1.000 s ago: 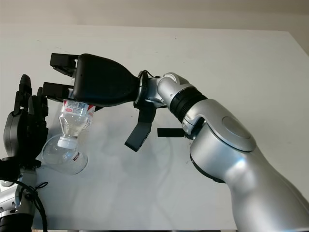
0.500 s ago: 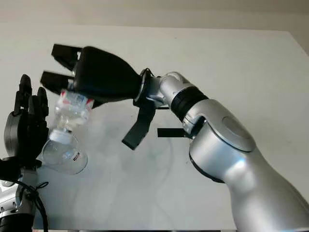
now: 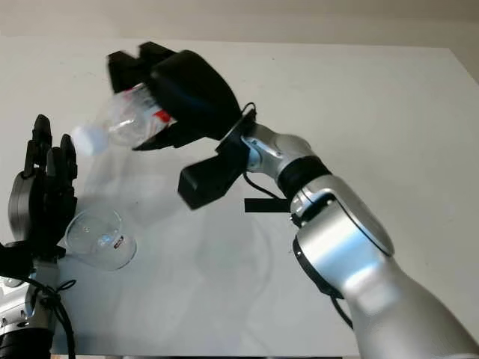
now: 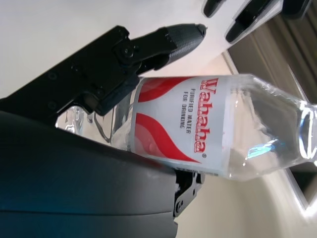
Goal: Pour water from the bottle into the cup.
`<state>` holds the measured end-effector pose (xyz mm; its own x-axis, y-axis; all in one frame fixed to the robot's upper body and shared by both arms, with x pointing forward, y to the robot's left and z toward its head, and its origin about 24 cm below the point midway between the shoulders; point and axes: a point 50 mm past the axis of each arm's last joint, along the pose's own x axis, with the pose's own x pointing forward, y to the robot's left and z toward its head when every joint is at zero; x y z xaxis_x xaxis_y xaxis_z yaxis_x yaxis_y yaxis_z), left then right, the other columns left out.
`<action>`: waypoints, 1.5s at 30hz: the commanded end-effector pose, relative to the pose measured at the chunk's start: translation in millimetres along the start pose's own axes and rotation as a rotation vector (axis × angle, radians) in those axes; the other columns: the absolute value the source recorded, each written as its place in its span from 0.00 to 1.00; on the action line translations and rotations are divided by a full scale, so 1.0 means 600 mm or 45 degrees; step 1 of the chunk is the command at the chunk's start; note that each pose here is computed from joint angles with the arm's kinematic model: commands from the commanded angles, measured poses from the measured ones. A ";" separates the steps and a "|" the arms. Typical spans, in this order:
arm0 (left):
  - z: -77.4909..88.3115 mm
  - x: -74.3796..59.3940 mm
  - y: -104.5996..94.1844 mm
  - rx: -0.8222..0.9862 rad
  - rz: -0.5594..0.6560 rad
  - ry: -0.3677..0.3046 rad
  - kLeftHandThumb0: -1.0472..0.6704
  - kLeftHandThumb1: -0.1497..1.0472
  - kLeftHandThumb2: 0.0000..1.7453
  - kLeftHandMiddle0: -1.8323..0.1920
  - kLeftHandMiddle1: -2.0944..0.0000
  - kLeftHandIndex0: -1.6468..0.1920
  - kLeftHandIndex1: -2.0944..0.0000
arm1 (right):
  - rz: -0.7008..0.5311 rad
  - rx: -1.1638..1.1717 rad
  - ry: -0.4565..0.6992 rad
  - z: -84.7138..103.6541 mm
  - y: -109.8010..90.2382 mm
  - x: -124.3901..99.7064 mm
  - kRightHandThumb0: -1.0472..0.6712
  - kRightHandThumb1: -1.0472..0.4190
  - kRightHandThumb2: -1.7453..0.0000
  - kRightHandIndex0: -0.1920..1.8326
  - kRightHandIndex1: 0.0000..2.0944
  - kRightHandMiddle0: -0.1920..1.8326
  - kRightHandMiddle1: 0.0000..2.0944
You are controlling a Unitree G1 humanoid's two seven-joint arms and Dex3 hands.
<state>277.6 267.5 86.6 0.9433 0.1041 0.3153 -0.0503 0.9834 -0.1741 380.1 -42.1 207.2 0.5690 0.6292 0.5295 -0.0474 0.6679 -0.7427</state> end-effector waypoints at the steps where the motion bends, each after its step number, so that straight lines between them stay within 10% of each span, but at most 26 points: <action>1: -0.020 -0.012 0.002 -0.043 0.019 0.061 0.15 1.00 0.20 0.99 0.98 0.98 0.99 | -0.046 0.179 0.085 -0.013 0.000 -0.012 0.36 0.00 0.74 0.70 1.00 0.51 1.00; 18: -0.026 -0.006 0.001 -0.031 -0.015 0.067 0.15 1.00 0.22 1.00 0.98 0.99 0.99 | -0.131 1.020 0.604 -0.088 -0.035 -0.145 0.37 0.00 0.69 0.72 1.00 0.58 1.00; 29: -0.025 -0.004 0.004 -0.010 -0.043 0.070 0.16 1.00 0.25 1.00 0.99 1.00 1.00 | -0.200 0.861 0.722 -0.075 -0.068 -0.240 0.37 0.00 0.73 0.64 1.00 0.51 1.00; 45: -0.022 -0.010 0.007 -0.029 -0.036 0.069 0.17 1.00 0.29 1.00 1.00 1.00 1.00 | -0.245 0.914 0.942 -0.078 -0.020 -0.298 0.34 0.00 0.76 0.56 1.00 0.44 1.00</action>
<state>282.6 267.6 84.4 0.9479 0.0561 0.3137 -0.0013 0.9850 -0.1724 318.6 -183.6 101.6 0.9690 0.2436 0.0422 -0.2355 0.9614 -0.1423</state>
